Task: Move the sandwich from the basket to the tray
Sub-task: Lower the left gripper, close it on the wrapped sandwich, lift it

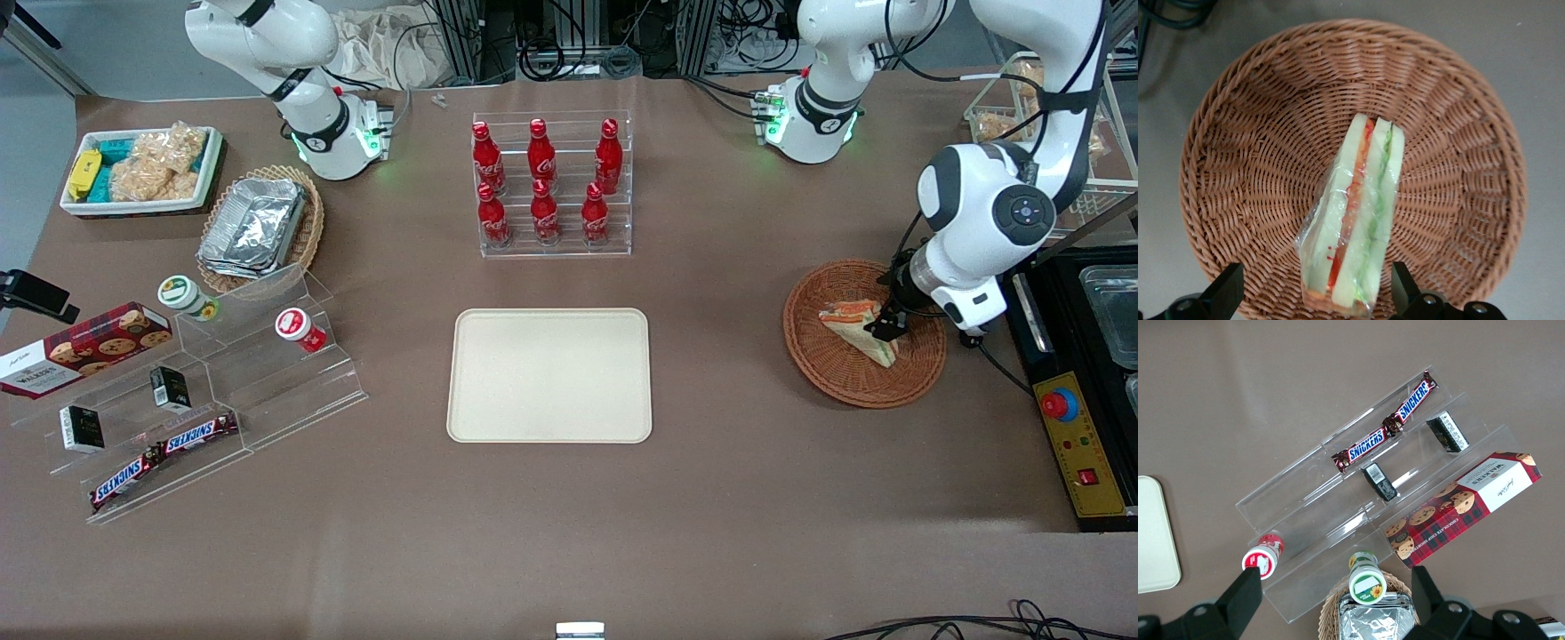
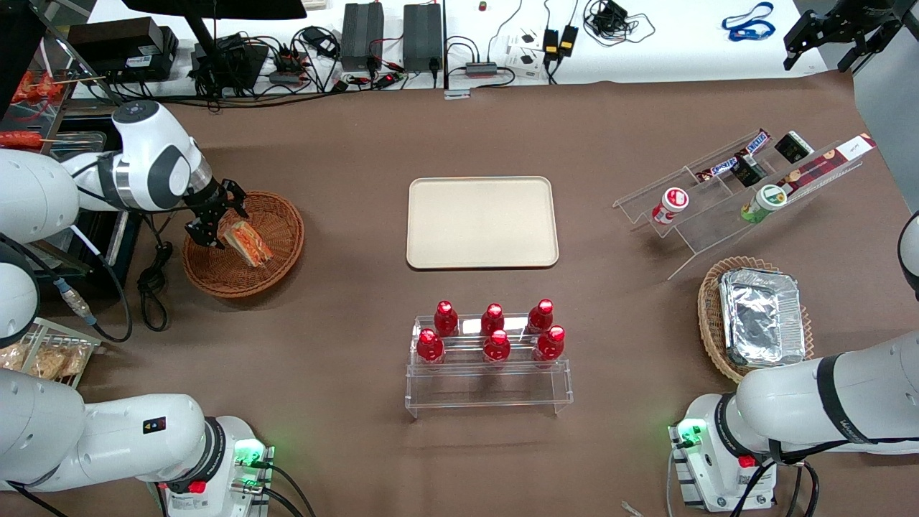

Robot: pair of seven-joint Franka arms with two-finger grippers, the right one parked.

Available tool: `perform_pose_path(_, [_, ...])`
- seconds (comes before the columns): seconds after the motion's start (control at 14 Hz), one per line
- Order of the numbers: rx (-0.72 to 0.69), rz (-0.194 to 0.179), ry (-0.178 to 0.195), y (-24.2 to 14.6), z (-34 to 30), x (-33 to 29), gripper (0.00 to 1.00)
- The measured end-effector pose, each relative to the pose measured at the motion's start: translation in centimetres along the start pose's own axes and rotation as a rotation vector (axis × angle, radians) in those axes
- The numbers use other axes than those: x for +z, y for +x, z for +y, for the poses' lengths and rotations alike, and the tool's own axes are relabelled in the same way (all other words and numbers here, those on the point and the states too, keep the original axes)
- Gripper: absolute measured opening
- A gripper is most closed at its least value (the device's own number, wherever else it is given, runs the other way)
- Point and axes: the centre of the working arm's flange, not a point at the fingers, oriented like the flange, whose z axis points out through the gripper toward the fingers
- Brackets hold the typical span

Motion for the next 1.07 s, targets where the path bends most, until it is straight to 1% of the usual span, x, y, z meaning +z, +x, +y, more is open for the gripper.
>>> perform_pose_path(0.36, [-0.007, -0.003, -0.016, 0.2, -0.3, 2.2, 1.00])
perform_pose_path(0.57, [-0.008, -0.009, -0.019, 0.2, -0.2, 4.0, 1.00])
perform_pose_path(0.64, [-0.007, -0.010, -0.021, 0.2, -0.2, 4.5, 0.95])
perform_pose_path(0.71, [-0.007, -0.012, -0.023, 0.2, -0.1, 4.9, 0.95])
perform_pose_path(0.79, [-0.008, -0.011, -0.026, 0.2, -0.1, 5.0, 0.89])
perform_pose_path(1.0, [-0.008, -0.006, -0.040, 0.3, 0.1, 4.7, 0.53])
perform_pose_path(1.07, [-0.007, -0.005, -0.042, 0.3, 0.2, 4.6, 0.46])
